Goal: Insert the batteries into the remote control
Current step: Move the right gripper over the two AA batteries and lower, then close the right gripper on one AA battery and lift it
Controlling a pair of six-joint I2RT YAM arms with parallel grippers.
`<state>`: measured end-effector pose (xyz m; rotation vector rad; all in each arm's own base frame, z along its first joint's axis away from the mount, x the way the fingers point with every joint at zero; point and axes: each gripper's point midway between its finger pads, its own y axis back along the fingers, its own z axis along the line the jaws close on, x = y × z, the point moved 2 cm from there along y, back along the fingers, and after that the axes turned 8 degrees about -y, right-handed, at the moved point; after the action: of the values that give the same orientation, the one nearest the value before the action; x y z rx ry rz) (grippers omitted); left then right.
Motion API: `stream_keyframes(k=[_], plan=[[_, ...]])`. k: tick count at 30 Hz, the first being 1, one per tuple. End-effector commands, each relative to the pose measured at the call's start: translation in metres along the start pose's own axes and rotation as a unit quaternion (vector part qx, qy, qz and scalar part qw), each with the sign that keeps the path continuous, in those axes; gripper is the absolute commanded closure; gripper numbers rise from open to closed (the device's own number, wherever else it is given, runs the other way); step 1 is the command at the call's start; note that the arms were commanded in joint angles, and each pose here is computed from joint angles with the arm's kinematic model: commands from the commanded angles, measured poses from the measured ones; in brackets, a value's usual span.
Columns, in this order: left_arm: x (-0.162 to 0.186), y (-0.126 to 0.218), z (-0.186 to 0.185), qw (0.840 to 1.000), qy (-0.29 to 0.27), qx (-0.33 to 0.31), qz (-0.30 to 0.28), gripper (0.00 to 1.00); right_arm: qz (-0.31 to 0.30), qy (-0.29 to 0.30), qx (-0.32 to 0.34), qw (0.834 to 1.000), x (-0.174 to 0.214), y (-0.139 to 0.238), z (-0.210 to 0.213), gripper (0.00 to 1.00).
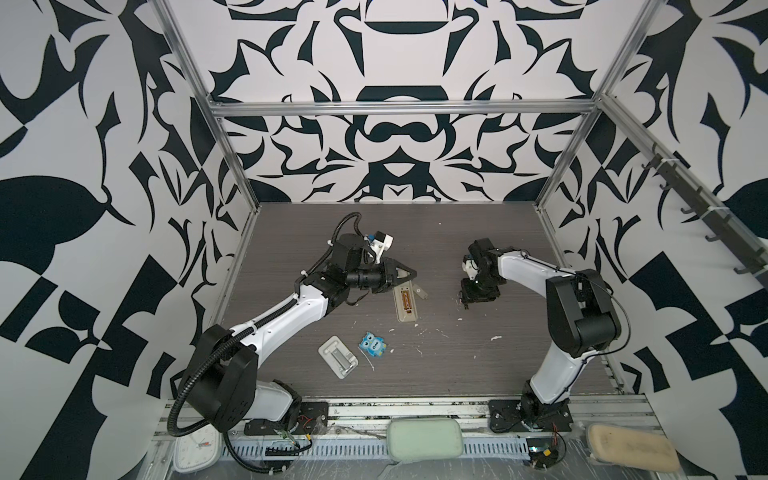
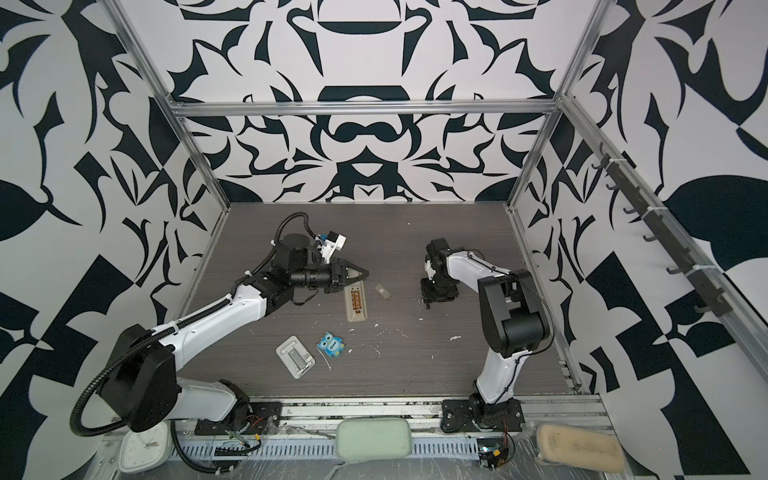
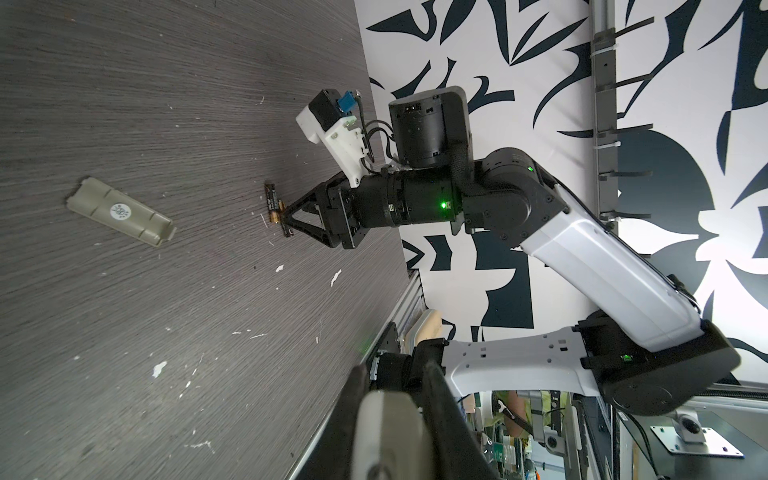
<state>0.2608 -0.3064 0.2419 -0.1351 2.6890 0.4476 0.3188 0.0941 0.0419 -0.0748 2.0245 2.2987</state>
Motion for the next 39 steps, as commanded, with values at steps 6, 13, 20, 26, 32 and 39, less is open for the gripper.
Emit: stream_keyframes(k=[6,13,20,26,32,39], plan=[[-0.003,0.000,-0.005,1.000,-0.007,0.009,-0.006,1.00,-0.013,0.001,0.013,1.000,-0.012,0.001,-0.002,0.55],[-0.003,-0.001,-0.004,1.000,-0.005,0.008,-0.005,1.00,-0.014,0.006,0.034,0.999,-0.017,-0.003,-0.004,0.61],[-0.003,-0.002,-0.002,1.000,-0.004,0.005,-0.004,1.00,-0.015,0.009,0.038,0.999,-0.020,-0.002,-0.004,0.69],[-0.003,-0.002,-0.001,1.000,-0.003,0.002,-0.004,1.00,-0.009,0.008,0.036,0.999,-0.017,-0.005,-0.003,0.72],[-0.003,-0.002,0.000,1.000,-0.004,-0.001,-0.003,1.00,-0.004,0.005,0.039,0.999,-0.011,-0.008,-0.006,0.75],[-0.004,-0.003,-0.001,1.000,-0.006,0.000,-0.001,1.00,-0.007,0.000,0.044,0.999,-0.009,-0.007,-0.008,0.80]])
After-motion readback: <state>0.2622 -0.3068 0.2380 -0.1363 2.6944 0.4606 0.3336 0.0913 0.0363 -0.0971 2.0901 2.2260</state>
